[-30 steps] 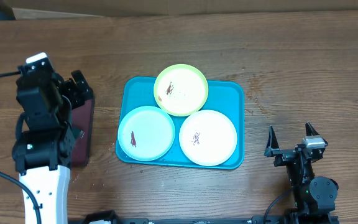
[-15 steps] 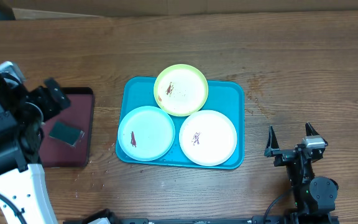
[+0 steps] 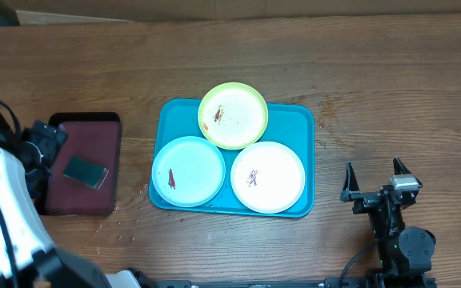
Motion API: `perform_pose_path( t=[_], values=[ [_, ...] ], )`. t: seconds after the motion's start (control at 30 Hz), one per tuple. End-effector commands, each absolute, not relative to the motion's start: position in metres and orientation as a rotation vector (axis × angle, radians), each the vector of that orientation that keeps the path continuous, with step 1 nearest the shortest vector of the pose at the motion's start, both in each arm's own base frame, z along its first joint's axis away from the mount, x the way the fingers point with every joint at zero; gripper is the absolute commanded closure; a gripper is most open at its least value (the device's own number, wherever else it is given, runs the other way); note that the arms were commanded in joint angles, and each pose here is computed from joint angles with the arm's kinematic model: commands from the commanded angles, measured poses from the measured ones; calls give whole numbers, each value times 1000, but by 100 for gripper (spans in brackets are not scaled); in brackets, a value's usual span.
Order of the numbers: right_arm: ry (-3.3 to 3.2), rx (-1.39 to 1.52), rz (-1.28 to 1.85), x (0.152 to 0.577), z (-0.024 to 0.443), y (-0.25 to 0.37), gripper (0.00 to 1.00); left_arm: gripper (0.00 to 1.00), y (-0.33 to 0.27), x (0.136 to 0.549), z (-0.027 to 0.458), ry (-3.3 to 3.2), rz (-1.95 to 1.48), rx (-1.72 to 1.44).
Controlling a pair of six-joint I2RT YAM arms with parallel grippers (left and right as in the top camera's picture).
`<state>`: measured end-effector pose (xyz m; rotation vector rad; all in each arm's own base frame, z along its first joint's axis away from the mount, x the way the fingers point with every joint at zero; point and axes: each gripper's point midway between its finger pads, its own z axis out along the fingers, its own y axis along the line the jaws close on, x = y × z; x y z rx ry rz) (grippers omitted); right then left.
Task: Clean dirty plates on tray and stack at the side
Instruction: 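Move the left gripper over the green sponge in the red tray, then lower the left gripper and grasp the green sponge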
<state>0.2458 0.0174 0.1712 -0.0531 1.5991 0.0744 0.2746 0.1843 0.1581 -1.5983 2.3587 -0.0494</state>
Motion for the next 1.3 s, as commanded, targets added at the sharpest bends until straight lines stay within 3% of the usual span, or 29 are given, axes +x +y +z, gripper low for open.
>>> perform_pose_path(
  t=[0.0, 0.6, 1.07, 1.1, 1.2, 1.27],
  values=[
    [1595, -47, 62, 246, 170, 15, 0, 1, 176, 271, 131, 2417, -105, -1744],
    [1595, -47, 62, 246, 170, 15, 0, 0, 189, 291, 40, 2580, -119, -1801],
    [1595, -47, 62, 246, 170, 15, 0, 14, 192, 294, -19, 2646, -112, -1849],
    [1595, -47, 62, 246, 170, 15, 0, 17, 192, 293, -23, 2655, -110, -1856],
    [1595, -47, 62, 246, 170, 15, 0, 44, 190, 291, -31, 2670, -111, -1868],
    [1595, -47, 62, 246, 170, 15, 0, 79, 190, 291, -32, 2673, -111, -1871]
  ],
)
